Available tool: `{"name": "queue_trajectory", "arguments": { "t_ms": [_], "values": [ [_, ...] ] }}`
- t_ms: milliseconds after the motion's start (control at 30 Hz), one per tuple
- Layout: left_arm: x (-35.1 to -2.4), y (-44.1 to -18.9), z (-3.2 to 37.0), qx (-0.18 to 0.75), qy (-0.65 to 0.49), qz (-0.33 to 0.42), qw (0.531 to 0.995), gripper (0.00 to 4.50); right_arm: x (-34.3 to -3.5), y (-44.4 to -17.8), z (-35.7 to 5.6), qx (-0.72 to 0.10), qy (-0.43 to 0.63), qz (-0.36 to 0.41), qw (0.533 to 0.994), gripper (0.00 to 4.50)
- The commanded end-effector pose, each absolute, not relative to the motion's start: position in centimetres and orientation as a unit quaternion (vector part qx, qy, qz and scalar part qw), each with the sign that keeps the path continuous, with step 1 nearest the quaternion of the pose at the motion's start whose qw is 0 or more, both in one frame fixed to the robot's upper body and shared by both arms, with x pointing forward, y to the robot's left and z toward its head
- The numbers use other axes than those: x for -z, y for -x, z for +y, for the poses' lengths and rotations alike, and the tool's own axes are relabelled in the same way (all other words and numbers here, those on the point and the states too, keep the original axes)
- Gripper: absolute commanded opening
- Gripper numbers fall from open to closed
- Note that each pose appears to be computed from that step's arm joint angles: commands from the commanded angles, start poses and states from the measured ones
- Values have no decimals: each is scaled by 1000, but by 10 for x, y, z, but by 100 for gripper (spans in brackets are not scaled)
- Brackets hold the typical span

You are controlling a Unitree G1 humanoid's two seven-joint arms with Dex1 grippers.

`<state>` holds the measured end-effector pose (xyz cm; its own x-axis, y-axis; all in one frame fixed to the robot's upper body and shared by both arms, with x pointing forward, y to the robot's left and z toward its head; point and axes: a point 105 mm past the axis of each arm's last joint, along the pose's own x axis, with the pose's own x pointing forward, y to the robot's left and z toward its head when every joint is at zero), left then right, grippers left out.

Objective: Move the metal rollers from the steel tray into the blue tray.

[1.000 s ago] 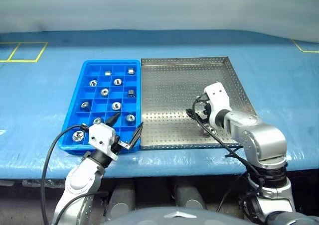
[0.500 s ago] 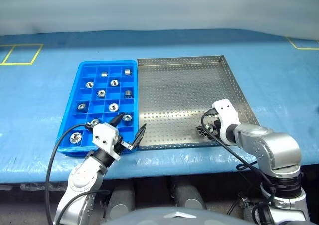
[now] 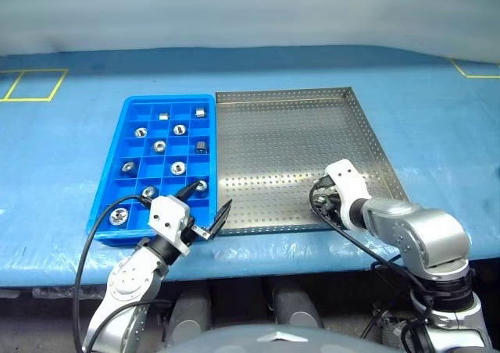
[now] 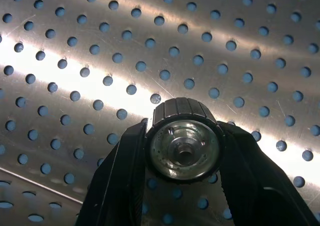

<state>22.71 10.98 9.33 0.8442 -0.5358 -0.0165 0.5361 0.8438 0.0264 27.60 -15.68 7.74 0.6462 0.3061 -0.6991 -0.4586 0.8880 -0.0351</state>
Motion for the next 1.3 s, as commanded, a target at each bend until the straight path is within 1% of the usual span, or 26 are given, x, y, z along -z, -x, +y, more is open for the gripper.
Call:
{"name": "queue_trajectory", "arguments": {
  "t_ms": [33,200,333,467,633,800,967,1167,1267,1300],
  "values": [
    [-104,-225,109,279,-28,-15,960,450,-105,-286,-126,-279,120,282,910,171],
    [-107,-223,117,255,-40,-20,966,450,-125,-298,-81,-355,134,208,902,171],
    [-111,-218,126,218,-52,-27,974,450,-137,-301,-43,-418,136,156,884,171],
    [-114,-210,135,183,-55,-33,981,450,-146,-300,-12,-469,132,118,865,171],
    [-114,-193,149,133,-63,-36,989,450,-151,-290,24,-535,131,73,831,171],
    [-111,-177,157,102,-65,-31,992,450,-143,-281,45,-573,121,67,808,171],
    [-106,-164,158,93,-57,-14,994,450,-128,-273,57,-599,110,88,788,171],
    [-105,-161,157,89,-51,-14,995,450,-108,-261,63,-625,101,123,764,171],
    [-105,-161,156,90,-50,-14,995,450,-102,-258,63,-632,105,132,756,171],
    [-105,-161,155,91,-49,-14,995,450,-101,-257,63,-634,105,136,754,206]
  ]
}}
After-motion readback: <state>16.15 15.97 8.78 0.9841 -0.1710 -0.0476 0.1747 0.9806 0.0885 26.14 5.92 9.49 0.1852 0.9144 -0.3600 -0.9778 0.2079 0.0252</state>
